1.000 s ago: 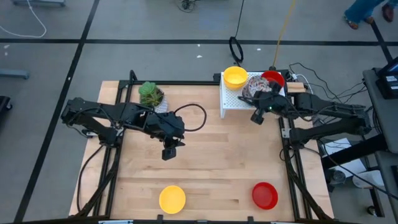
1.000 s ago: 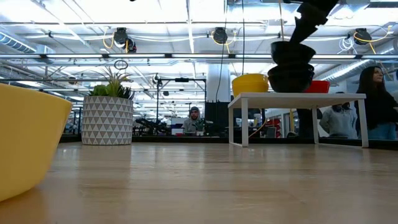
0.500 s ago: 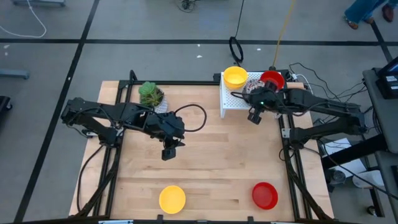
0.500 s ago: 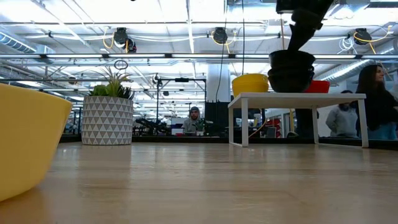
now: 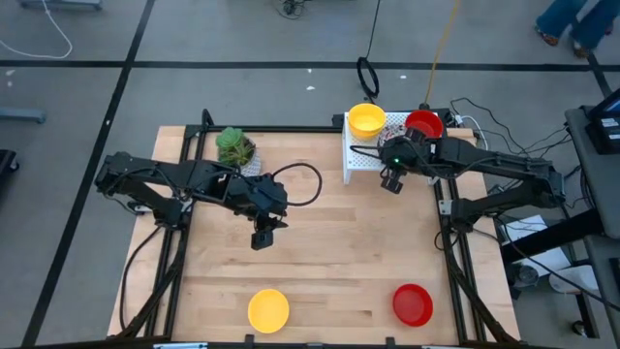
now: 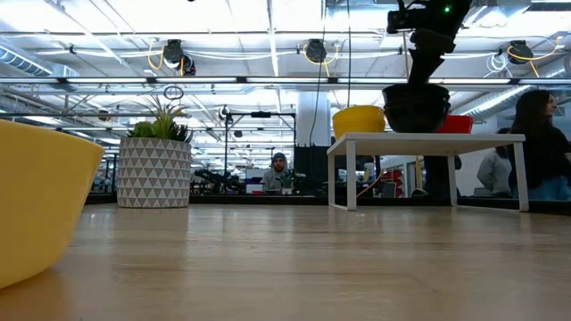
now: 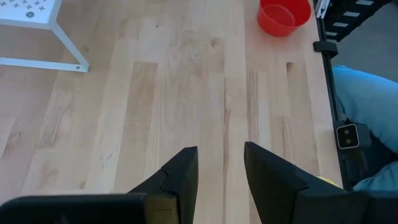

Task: Pick & Place Mini bowls
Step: Stack the white patterned bowl on top of the white patterned bowl on the shelf, then stack the red bowl on top of the red bowl on the shelf

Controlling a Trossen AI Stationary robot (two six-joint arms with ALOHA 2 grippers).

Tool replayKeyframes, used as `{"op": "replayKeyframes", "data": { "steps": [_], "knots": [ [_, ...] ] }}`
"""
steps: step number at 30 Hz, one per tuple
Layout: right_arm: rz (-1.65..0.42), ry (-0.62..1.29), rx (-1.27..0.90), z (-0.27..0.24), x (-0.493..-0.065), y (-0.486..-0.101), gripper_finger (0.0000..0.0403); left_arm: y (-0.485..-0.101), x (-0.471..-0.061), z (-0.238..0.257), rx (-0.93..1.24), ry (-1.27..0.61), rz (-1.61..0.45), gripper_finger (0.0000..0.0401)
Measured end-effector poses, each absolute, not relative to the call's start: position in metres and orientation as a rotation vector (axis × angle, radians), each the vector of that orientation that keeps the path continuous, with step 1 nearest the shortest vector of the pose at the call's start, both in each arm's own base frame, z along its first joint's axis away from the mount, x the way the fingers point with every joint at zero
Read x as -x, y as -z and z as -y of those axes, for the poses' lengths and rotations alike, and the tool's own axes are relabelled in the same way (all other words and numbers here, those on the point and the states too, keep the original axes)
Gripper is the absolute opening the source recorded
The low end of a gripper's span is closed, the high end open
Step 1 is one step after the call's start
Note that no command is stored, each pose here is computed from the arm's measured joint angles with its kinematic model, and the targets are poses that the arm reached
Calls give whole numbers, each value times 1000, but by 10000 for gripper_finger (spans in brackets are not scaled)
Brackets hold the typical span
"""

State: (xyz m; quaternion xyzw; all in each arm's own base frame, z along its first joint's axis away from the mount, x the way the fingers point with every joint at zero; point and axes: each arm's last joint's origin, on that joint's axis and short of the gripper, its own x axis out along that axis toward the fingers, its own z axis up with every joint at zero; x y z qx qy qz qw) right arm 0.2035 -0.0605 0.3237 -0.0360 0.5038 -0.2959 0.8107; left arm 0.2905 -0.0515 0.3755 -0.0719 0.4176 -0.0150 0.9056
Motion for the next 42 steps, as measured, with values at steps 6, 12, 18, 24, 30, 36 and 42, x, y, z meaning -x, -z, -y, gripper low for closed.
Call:
{"op": "replayKeyframes", "data": {
  "steps": [6, 12, 18, 24, 30, 36, 42],
  "knots": [
    [-1074, 635, 73, 61, -203, -324, 3, -375, -290, 51, 149, 31, -863, 131],
    [-1069, 645, 60, 61, -203, -324, 21, -376, -291, 51, 151, 29, -862, 131],
    [-1067, 645, 65, 61, -203, -324, 76, -376, -291, 51, 151, 29, -862, 131],
    [-1035, 672, 119, 58, -195, -334, 113, -375, -290, 51, 157, 27, -863, 131],
    [-903, 651, 90, 46, -185, -357, 115, -375, -290, 51, 162, 25, -865, 131],
    [-855, 494, -30, 22, -184, -359, 104, -375, -290, 51, 161, 24, -866, 131],
    [-935, 268, -219, -20, -195, -340, 103, -375, -290, 51, 159, 24, -871, 131]
  ]
}}
